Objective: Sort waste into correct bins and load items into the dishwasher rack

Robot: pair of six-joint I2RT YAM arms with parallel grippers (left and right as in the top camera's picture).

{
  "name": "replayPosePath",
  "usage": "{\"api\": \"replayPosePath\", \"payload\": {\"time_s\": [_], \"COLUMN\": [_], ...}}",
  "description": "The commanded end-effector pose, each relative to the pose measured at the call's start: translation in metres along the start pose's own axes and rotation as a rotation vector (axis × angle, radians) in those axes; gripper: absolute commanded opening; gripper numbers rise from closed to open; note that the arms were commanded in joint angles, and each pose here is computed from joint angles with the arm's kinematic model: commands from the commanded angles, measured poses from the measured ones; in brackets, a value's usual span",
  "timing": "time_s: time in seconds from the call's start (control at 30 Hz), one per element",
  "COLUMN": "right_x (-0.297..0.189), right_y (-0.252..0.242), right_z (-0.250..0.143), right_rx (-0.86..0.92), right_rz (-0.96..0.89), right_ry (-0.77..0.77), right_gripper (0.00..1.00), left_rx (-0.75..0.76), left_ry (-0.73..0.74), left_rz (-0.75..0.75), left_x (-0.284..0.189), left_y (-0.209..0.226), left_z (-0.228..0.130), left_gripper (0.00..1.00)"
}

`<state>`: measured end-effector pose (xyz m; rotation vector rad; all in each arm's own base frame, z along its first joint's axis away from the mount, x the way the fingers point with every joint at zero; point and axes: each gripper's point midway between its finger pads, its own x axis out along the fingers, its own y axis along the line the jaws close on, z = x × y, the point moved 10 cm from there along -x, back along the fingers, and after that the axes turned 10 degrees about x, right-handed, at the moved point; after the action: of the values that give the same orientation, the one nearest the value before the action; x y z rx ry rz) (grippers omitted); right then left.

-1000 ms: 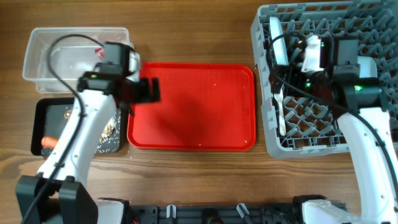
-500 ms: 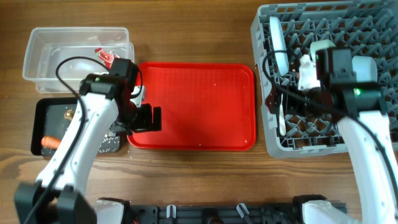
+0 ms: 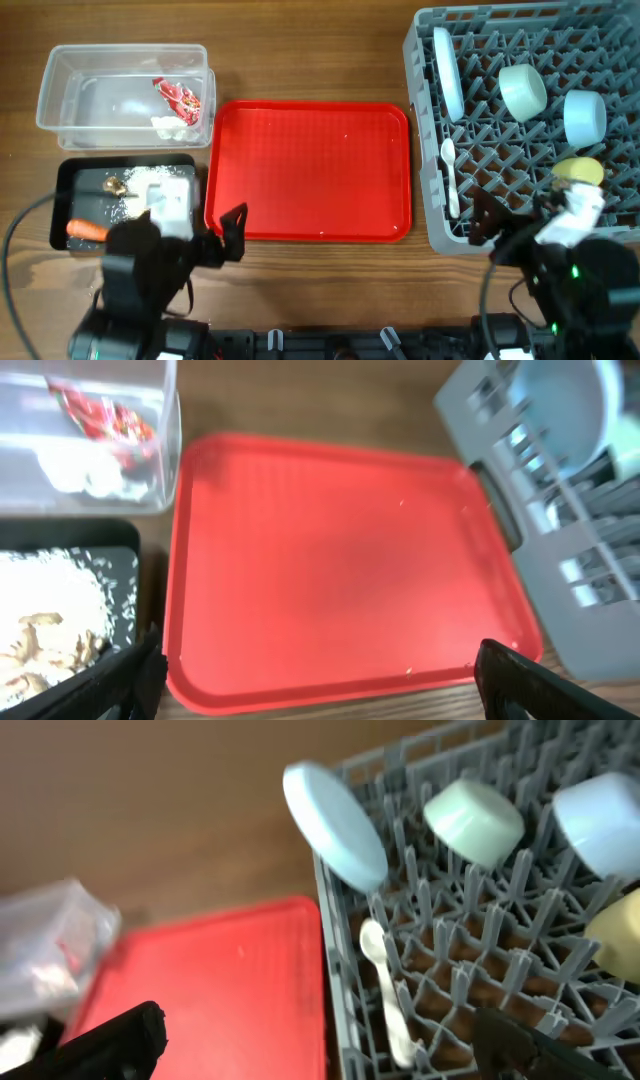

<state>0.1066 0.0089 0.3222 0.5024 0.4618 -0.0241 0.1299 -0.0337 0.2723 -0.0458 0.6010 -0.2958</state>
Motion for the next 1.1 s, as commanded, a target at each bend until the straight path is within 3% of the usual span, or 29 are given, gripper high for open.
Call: {"api": "replayPosePath", "payload": {"time_s": [0.0,0.47,1.07], "right_x": [-0.011,-0.009,-0.012], "right_y": [-0.005,-0.010,-0.015], "right_z": [-0.002,-0.011,-0.019], "right_rx": [0.082,0.084,0.014], "right_rz": [-0.010,-0.052,-0.047], "right_ry": [-0.068,-0.001,-0.029], "right_gripper": [1.00,0.99,1.00], "left_rx": [0.002,-0.005,-0.007], "left_ry": [-0.090,-0.038,-0.023], "left_rz": [0.005,0.008,0.009], "left_x": [-0.022,-0.030,-0.029], "left_y": [-0.002,-0.002,-0.002], "left_z": [-0.009,-0.025,-0.027], "left_gripper": [1.00,1.00,1.00]}}
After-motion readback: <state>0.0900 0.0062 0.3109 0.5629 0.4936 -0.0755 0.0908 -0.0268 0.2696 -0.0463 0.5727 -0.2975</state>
